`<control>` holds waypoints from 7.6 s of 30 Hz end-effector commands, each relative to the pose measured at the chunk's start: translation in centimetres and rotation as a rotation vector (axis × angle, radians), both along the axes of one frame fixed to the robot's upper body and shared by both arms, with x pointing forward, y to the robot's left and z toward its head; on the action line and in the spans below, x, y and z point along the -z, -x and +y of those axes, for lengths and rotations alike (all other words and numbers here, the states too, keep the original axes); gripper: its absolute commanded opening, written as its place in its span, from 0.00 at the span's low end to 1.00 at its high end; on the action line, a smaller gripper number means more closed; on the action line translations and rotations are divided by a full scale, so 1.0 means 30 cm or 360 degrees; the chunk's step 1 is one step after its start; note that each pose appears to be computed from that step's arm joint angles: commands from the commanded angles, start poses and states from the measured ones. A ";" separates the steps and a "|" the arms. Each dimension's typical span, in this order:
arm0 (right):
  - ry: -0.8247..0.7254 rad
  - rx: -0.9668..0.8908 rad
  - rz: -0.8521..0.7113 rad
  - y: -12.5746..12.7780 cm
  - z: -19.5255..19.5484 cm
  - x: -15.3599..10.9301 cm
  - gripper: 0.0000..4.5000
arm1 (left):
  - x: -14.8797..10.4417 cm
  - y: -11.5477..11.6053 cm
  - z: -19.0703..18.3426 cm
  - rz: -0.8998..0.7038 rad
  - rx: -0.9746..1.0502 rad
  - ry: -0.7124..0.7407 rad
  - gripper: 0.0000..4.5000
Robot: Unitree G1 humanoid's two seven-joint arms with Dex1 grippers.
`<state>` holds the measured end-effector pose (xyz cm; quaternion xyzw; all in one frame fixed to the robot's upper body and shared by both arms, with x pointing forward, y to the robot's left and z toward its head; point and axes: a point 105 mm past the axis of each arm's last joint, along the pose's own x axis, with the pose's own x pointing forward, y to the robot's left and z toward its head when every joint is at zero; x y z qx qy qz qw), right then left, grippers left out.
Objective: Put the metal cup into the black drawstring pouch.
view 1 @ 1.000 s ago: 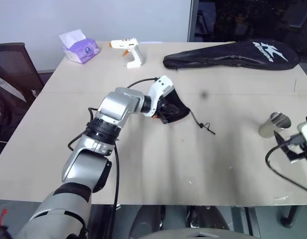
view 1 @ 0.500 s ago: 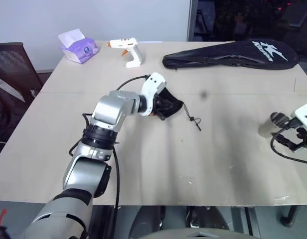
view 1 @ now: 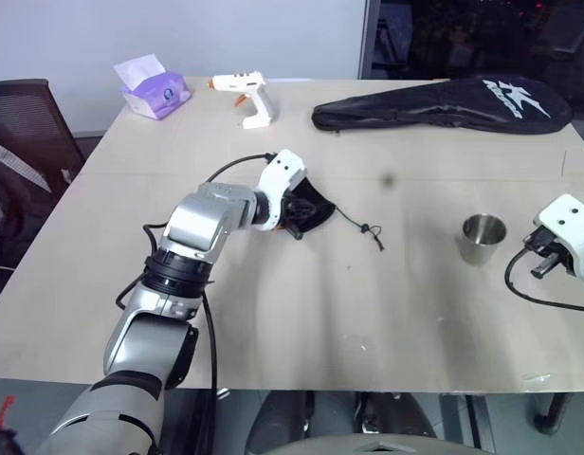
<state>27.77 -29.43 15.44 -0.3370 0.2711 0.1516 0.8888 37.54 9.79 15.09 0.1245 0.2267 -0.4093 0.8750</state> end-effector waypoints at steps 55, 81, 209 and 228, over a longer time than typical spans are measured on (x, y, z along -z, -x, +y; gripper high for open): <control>-0.0449 -0.0398 -0.0159 0.061 0.436 -0.106 0.00 | 0.026 0.066 0.089 -0.0255 0.0430 -0.0199 0.43; -0.1510 -0.0580 -0.0456 0.057 0.734 -0.227 0.00 | -0.079 -0.028 -0.105 0.0160 0.0195 0.0336 0.01; -0.1377 -0.0930 -0.0669 -0.329 1.113 -0.059 0.44 | -0.193 -0.008 -0.103 0.0445 -0.0006 0.0712 0.00; -0.1001 -0.0628 -0.0625 -0.194 0.791 -0.070 0.91 | -0.262 -0.111 -0.027 0.0147 0.0087 0.0709 0.00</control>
